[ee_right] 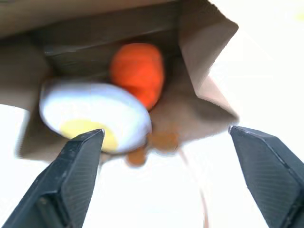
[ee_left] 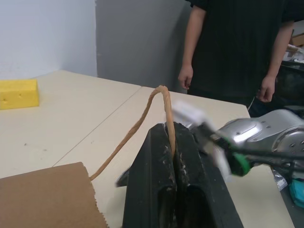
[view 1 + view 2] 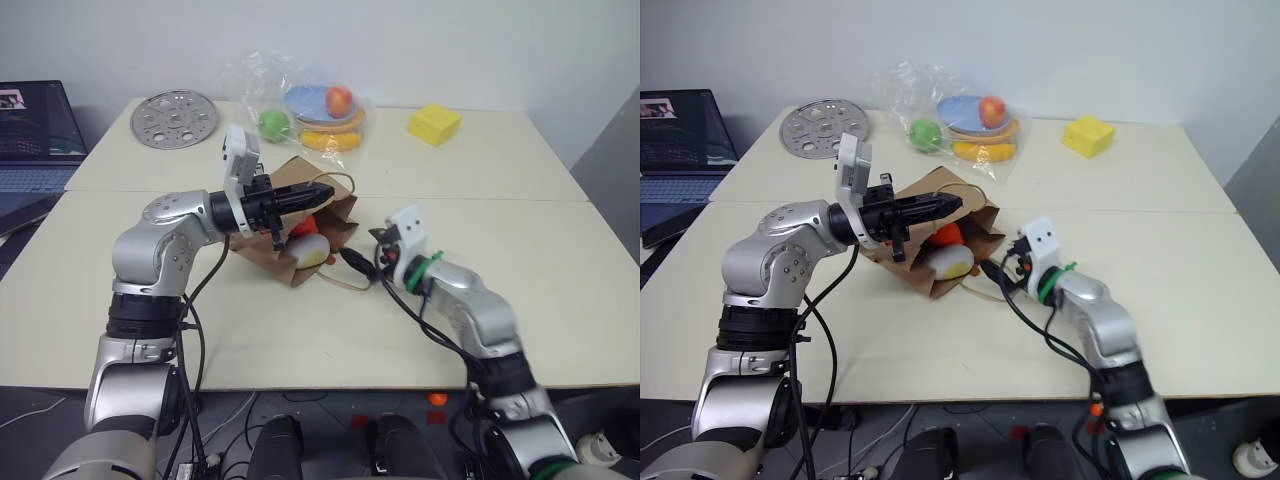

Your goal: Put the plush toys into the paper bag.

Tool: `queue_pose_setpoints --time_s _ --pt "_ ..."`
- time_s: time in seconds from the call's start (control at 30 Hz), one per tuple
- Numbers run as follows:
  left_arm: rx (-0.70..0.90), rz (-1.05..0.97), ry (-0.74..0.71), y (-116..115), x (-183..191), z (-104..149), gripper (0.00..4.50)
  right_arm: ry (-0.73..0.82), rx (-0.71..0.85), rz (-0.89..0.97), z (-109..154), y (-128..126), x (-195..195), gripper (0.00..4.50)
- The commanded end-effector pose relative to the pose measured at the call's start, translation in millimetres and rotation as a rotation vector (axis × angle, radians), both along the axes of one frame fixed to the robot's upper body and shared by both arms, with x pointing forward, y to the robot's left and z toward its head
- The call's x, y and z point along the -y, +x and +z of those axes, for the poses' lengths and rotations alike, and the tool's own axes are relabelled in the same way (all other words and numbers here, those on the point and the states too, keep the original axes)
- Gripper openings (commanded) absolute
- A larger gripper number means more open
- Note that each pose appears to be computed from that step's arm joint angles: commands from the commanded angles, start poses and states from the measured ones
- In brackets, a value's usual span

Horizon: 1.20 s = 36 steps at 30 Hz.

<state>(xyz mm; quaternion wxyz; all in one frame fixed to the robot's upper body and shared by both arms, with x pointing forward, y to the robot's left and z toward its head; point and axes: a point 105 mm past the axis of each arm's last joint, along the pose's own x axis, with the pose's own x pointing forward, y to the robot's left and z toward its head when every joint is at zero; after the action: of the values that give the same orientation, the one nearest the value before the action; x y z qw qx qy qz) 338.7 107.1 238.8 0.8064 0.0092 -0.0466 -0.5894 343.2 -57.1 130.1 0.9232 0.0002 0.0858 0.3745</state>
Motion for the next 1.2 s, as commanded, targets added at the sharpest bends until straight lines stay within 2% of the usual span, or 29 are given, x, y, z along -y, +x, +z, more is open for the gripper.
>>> queue_pose_setpoints --time_s 0.03,0.1,0.23,0.53,0.63,0.8,0.93,0.97,1.1,1.2 --pt "0.059 -0.009 -0.010 -5 0 13 0.00 -0.033 0.004 0.113 7 -26 -3 4.49" --pt "0.059 -0.010 -0.010 -5 0 13 0.00 -0.072 -0.027 0.156 -3 -40 -5 4.49" --pt "0.060 -0.016 -0.010 -5 2 12 0.00 -0.126 -0.043 0.191 -15 -44 -15 4.49" --pt "0.064 -0.011 -0.011 -5 2 13 0.00 -0.237 -0.012 0.138 -32 -19 -18 4.49" --pt "0.064 -0.006 -0.012 -6 1 13 0.00 -0.256 0.011 0.142 -33 -16 -18 3.61" --pt "0.065 0.010 -0.013 -5 -2 13 0.00 -0.262 0.043 0.135 -30 -13 -12 1.70" --pt "0.074 0.020 -0.017 -4 -1 15 0.00 -0.124 0.043 0.093 -11 -10 -12 0.23" --pt "0.081 0.029 -0.023 -3 -2 17 0.00 -0.106 0.054 0.084 -5 -9 -9 0.08" --pt "0.111 0.070 -0.053 5 -5 28 0.00 -0.047 0.096 0.064 17 -13 4 0.08" --pt "0.146 0.116 -0.062 19 -5 36 0.00 -0.015 0.172 0.021 45 -17 18 0.08"
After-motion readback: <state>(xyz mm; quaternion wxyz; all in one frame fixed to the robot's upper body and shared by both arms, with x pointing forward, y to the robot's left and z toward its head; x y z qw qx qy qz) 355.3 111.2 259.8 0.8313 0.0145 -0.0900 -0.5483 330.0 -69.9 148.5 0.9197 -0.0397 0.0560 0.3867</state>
